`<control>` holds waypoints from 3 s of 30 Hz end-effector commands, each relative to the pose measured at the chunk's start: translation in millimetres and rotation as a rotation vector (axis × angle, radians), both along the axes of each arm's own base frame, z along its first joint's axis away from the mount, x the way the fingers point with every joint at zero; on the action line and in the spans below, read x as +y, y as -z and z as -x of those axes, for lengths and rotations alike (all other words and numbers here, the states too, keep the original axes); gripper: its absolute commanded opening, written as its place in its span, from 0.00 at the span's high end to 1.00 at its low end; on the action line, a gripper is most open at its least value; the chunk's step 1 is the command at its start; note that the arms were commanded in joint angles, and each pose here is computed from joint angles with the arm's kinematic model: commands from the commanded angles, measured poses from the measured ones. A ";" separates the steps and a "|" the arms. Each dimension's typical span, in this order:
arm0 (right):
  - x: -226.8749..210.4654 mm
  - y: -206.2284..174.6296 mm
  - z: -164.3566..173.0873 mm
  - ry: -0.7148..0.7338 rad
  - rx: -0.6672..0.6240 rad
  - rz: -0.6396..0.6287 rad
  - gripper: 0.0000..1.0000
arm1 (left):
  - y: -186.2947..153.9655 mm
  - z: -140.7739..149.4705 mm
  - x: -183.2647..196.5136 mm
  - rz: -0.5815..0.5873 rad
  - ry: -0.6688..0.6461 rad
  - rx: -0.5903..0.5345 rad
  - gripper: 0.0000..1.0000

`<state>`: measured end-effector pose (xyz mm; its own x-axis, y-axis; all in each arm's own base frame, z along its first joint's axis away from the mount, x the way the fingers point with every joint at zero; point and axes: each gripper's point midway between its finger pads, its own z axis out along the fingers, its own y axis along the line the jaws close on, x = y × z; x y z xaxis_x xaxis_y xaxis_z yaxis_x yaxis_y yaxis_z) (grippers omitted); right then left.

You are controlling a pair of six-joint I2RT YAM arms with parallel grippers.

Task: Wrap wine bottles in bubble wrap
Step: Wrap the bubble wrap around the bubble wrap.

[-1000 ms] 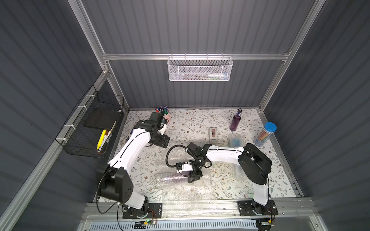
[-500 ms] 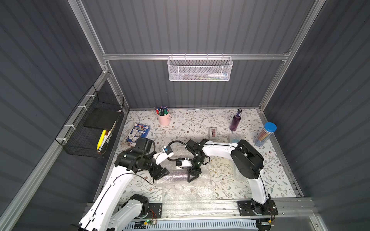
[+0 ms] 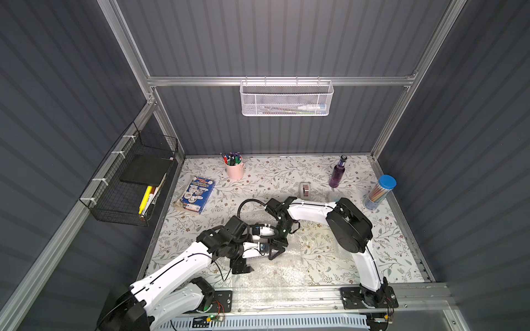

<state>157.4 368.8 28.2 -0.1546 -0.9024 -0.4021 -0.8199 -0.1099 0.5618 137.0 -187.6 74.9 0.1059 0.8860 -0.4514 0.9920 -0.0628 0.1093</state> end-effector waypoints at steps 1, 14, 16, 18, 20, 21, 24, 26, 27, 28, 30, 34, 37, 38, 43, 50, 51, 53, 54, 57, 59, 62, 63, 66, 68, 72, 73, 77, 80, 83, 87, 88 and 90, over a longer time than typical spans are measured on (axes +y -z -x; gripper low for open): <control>-10.7 12.7 14.3 -0.026 0.070 0.053 0.44 | 14.6 -23.5 -5.4 -0.038 -0.014 -0.099 0.16; -8.3 13.8 18.5 -0.024 0.107 0.039 0.43 | 41.1 -54.6 0.4 -0.153 -0.054 -0.230 0.26; -7.9 12.6 18.7 -0.024 0.112 0.038 0.42 | 47.8 -56.7 6.1 -0.204 -0.051 -0.236 0.31; -7.7 10.2 18.9 -0.023 0.108 0.033 0.39 | 47.5 -58.3 5.6 -0.210 -0.056 -0.235 0.36; -8.2 7.5 17.9 -0.024 0.097 0.029 0.35 | 47.9 -58.5 6.3 -0.218 -0.058 -0.231 0.42; -8.6 5.3 16.1 -0.019 0.090 0.028 0.33 | 49.5 -57.2 8.0 -0.229 -0.057 -0.223 0.45; -9.2 -5.0 10.4 -0.001 0.067 0.011 0.28 | 54.0 -53.5 11.3 -0.243 -0.058 -0.205 0.47; -10.7 -13.6 6.2 0.010 0.047 -0.002 0.26 | 57.2 -50.7 12.3 -0.243 -0.059 -0.192 0.47; -11.5 -18.6 4.5 0.014 0.033 -0.008 0.25 | 58.0 -48.6 10.7 -0.234 -0.061 -0.176 0.47; -13.0 -23.8 3.2 0.019 0.023 -0.013 0.25 | 58.2 -44.8 8.2 -0.220 -0.064 -0.150 0.47; -17.7 -31.9 -1.2 0.038 0.009 -0.020 0.24 | 59.5 -41.5 7.1 -0.214 -0.082 -0.118 0.47; -29.6 -50.7 -9.7 0.084 -0.020 -0.043 0.24 | 62.8 -36.2 4.9 -0.220 -0.103 -0.045 0.45; -41.2 -59.8 -16.6 0.127 -0.046 -0.057 0.24 | 63.8 -30.0 2.2 -0.204 -0.113 0.035 0.45; -44.6 -61.9 -18.5 0.141 -0.053 -0.063 0.24 | 63.8 -29.6 2.4 -0.202 -0.119 0.051 0.45; -65.9 -61.8 -25.7 0.178 -0.098 -0.039 0.24 | 58.2 -30.7 -2.2 -0.163 -0.143 0.135 0.46; -79.1 -69.8 -46.5 0.265 -0.382 -0.127 0.23 | 45.3 -32.0 -21.7 -0.080 -0.201 0.420 0.49; -80.9 -72.3 -52.3 0.281 -0.452 -0.140 0.23 | 46.0 -33.1 -21.9 -0.080 -0.219 0.466 0.49; -82.3 -75.6 -55.6 0.276 -0.563 -0.182 0.22 | 41.5 -33.0 -29.3 -0.051 -0.222 0.559 0.49; -81.8 -77.2 -56.0 0.271 -0.623 -0.196 0.21 | 40.7 -36.8 -32.1 -0.057 -0.231 0.589 0.49; -73.4 -76.0 -48.6 0.203 -0.775 -0.237 0.20 | 36.6 -35.9 -40.8 -0.041 -0.218 0.696 0.50; -70.5 -71.3 -47.2 0.172 -0.871 -0.226 0.19 | 31.9 -36.6 -46.6 -0.007 -0.233 0.757 0.49; -64.7 -62.7 -46.0 0.108 -0.987 -0.211 0.18 | 27.1 -40.3 -49.4 0.051 -0.256 0.826 0.48; -60.4 -59.8 -45.8 0.078 -1.028 -0.210 0.18 | 25.0 -42.0 -50.4 0.071 -0.262 0.849 0.48; -51.1 -47.0 -53.6 0.005 -1.146 -0.157 0.18 | 23.6 -47.0 -50.7 0.087 -0.267 0.911 0.49; -48.4 -39.3 -63.0 -0.012 -1.202 -0.104 0.18 | 28.8 -47.2 -49.1 0.062 -0.276 0.934 0.49; -34.0 -35.8 -73.2 -0.032 -1.260 -0.115 0.18 | 34.7 -46.4 -47.5 0.042 -0.284 0.955 0.49; -32.9 -31.4 -74.5 -0.044 -1.256 -0.101 0.19 | 34.7 -46.6 -47.2 0.042 -0.286 0.957 0.49; -27.5 -14.6 -77.5 -0.086 -1.252 -0.078 0.24 | 30.9 -49.5 -46.9 0.055 -0.293 0.958 0.47; -23.0 -13.7 -76.2 -0.088 -1.219 -0.067 0.31 | 31.3 -49.8 -46.0 0.051 -0.290 0.950 0.45; -25.3 -8.5 -69.3 -0.097 -1.150 -0.052 0.39 | 28.4 -52.8 -45.1 0.051 -0.280 0.915 0.38; -29.7 1.0 -55.3 -0.088 -1.016 -0.026 0.46 | 16.4 -63.6 -44.3 0.056 -0.259 0.816 0.25; -30.4 1.3 -52.4 -0.083 -0.981 -0.029 0.47 | 12.7 -65.9 -42.5 0.052 -0.257 0.782 0.20; -31.7 1.5 -44.1 -0.067 -0.895 -0.030 0.47 | 5.0 -71.0 -36.7 0.043 -0.251 0.685 0.00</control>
